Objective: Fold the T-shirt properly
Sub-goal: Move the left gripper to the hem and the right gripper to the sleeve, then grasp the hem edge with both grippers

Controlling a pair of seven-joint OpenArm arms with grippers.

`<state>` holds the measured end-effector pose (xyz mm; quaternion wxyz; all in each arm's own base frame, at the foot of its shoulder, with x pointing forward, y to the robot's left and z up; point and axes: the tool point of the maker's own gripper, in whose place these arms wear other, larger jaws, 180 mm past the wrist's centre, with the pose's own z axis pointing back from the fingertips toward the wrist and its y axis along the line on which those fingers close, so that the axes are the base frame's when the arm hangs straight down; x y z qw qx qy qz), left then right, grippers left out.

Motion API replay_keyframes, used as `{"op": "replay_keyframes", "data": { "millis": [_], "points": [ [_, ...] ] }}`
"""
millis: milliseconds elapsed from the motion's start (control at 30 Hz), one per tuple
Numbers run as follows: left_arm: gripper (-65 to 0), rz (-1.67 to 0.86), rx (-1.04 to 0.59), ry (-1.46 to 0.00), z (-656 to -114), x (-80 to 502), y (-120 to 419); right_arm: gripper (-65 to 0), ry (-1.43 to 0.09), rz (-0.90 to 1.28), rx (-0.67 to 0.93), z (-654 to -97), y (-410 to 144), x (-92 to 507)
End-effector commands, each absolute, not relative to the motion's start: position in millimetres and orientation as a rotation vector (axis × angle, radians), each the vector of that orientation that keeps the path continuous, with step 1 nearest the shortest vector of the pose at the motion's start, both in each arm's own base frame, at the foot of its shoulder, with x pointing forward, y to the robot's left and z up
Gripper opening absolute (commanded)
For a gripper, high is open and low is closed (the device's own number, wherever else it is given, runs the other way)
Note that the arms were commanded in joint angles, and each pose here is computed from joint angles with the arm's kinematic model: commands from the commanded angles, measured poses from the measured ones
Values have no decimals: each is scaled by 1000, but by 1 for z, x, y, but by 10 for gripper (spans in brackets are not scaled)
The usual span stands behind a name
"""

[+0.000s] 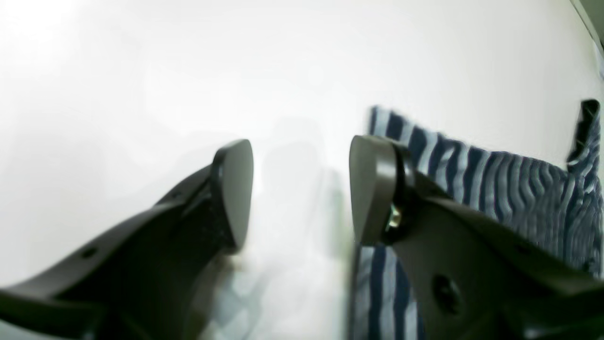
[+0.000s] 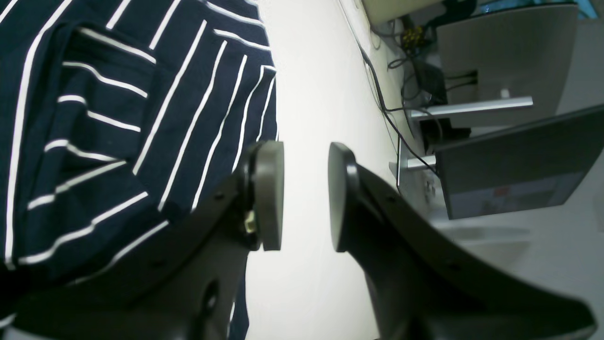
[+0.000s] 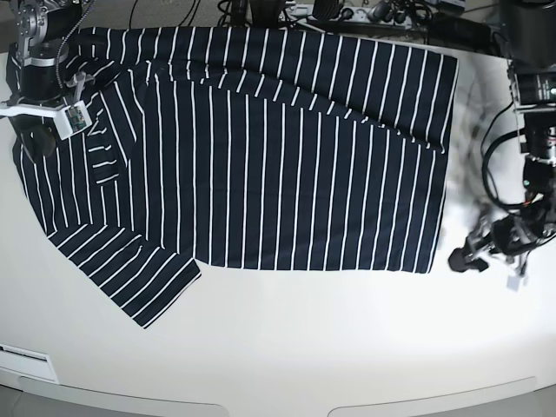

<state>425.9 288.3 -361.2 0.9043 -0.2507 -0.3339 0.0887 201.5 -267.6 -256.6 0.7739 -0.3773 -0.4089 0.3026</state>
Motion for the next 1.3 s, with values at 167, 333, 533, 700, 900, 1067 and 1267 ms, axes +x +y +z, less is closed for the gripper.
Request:
{"op": "replay_keyframes", "data": {
  "millis": [167,333,533,700,900,1067,1267],
  "points": [
    [-308,53,-585,-533,-378,422,223,-463,-932,667,-841,-244,-266,207],
    [-357,72,-605,-492,-385,420,206,-463,-934,668,-840,-244,-265,207],
    [-650,91,-543,-465,-391,417,219,-463,-954,659,-807,-244,-261,211],
    [-650,36,-556,-476,-389,416,215,-463,-1007,615,-606,-251,-240,242],
    [-650,34,-559,-478,-389,416,214,-463,-1053,530,-498,-252,-258,313],
    [-650,24,-550,-454,-393,411,215,-463,-980,376,-334,-274,-292,371],
    [-650,-13,-563,-450,-396,405,211,-421,-832,135,-96,-309,-341,418]
  ]
}}
